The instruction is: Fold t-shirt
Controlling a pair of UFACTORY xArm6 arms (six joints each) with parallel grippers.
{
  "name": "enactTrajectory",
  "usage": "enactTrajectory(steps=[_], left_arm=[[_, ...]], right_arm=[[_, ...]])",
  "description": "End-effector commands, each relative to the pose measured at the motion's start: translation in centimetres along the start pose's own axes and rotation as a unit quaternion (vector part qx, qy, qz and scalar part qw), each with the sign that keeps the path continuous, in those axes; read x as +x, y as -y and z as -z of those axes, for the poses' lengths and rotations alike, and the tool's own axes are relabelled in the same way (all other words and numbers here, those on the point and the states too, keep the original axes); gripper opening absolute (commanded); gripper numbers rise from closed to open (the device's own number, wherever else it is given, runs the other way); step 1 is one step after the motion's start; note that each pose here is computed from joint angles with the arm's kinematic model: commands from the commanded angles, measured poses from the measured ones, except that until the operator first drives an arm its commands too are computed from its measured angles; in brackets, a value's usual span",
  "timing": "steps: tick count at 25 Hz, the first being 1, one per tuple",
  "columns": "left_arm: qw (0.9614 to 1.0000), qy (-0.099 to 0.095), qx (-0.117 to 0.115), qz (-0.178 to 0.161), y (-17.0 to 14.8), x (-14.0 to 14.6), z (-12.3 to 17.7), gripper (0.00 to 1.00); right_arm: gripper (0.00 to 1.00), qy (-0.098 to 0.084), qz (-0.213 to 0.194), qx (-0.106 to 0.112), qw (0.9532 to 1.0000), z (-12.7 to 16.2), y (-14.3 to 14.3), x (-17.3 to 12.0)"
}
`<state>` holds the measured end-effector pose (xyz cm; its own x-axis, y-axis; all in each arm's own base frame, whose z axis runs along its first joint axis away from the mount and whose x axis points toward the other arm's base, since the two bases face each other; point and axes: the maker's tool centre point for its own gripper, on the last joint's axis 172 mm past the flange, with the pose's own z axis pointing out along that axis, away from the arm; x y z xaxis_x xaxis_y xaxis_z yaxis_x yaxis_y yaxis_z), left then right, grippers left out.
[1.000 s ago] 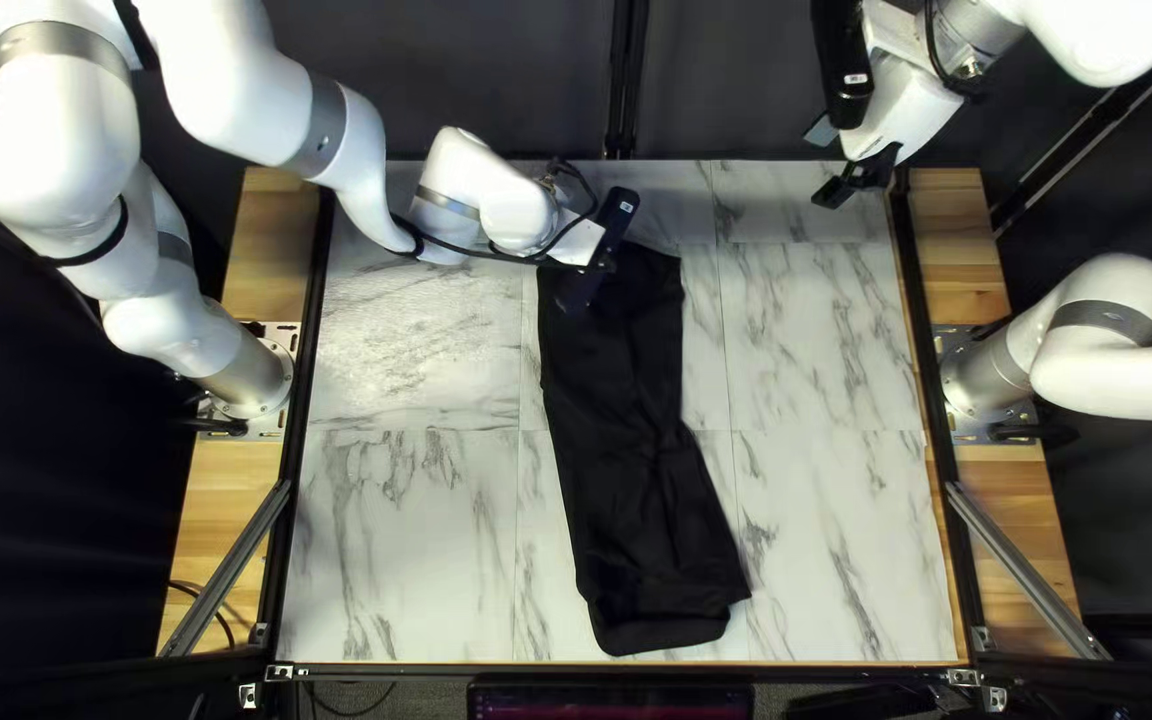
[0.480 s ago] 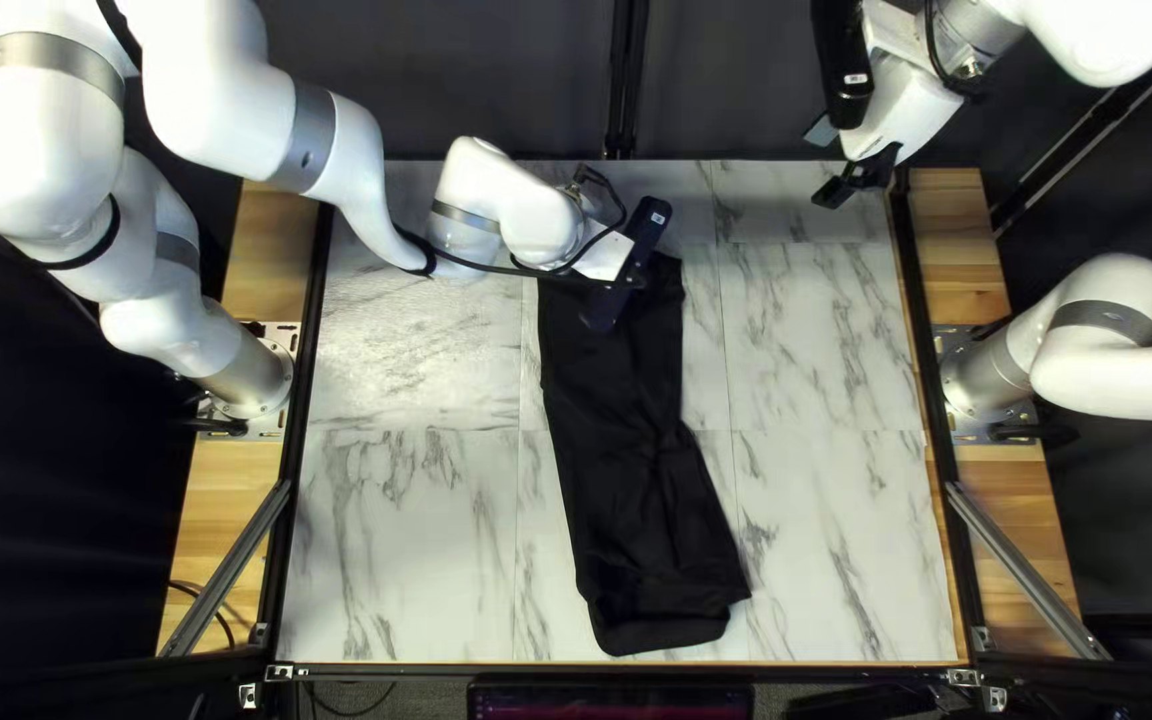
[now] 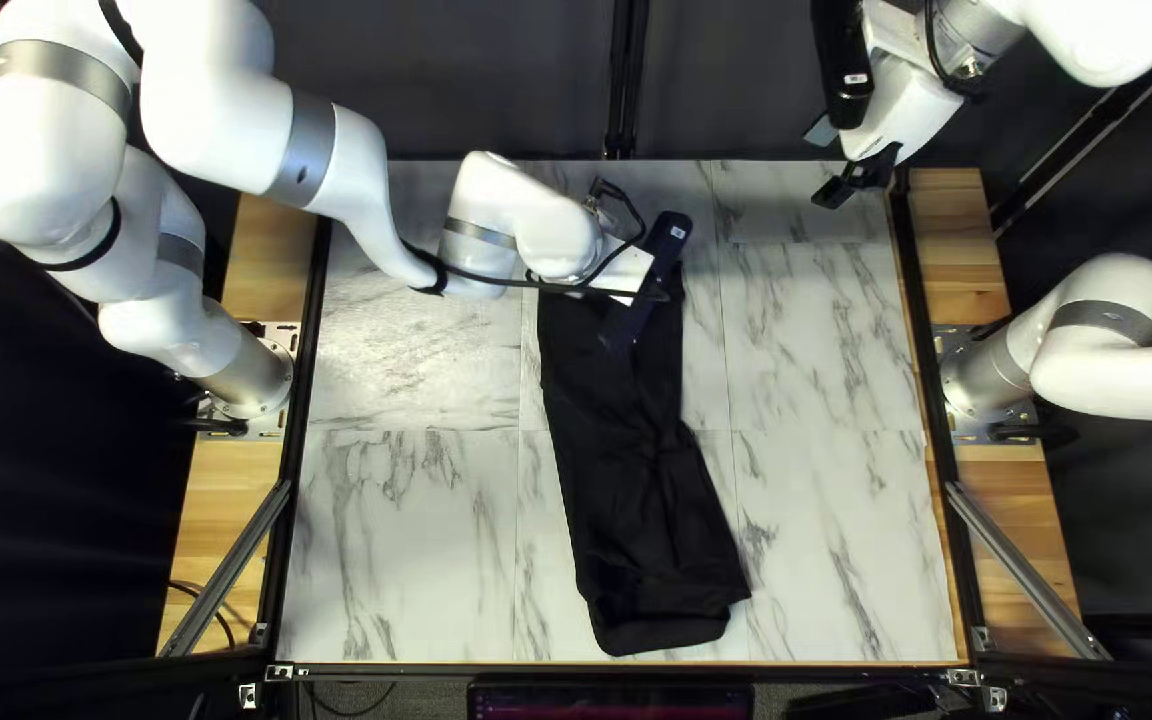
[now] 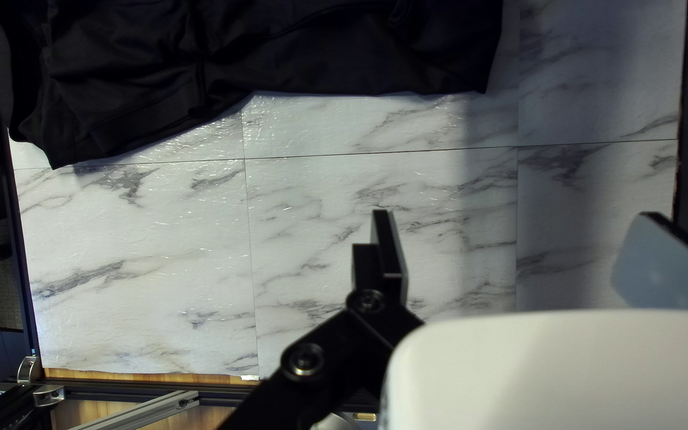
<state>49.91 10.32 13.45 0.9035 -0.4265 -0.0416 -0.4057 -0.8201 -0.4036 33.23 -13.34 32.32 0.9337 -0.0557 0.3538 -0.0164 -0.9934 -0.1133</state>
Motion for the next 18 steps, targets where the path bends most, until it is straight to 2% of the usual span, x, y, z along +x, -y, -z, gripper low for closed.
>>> enactTrajectory(steps=[1, 5, 12, 18], left_arm=[[0.9999, -0.006, -0.014, 0.008, -1.4, 1.3, 0.3, 0.00], [0.9995, -0.018, -0.024, 0.011, -2.0, 2.3, 0.7, 0.00], [0.9991, -0.034, -0.026, 0.007, -3.6, 3.9, 2.1, 0.00], [0.9995, -0.023, -0.019, -0.006, -6.5, 4.5, 2.7, 0.00]], right_arm=[[1.00, 0.000, 0.000, 0.000, 1.0000, 0.0, 0.0, 0.0], [1.00, 0.000, 0.000, 0.000, 1.0000, 0.0, 0.0, 0.0], [1.00, 0.000, 0.000, 0.000, 1.0000, 0.0, 0.0, 0.0], [1.00, 0.000, 0.000, 0.000, 1.0000, 0.0, 0.0, 0.0]])
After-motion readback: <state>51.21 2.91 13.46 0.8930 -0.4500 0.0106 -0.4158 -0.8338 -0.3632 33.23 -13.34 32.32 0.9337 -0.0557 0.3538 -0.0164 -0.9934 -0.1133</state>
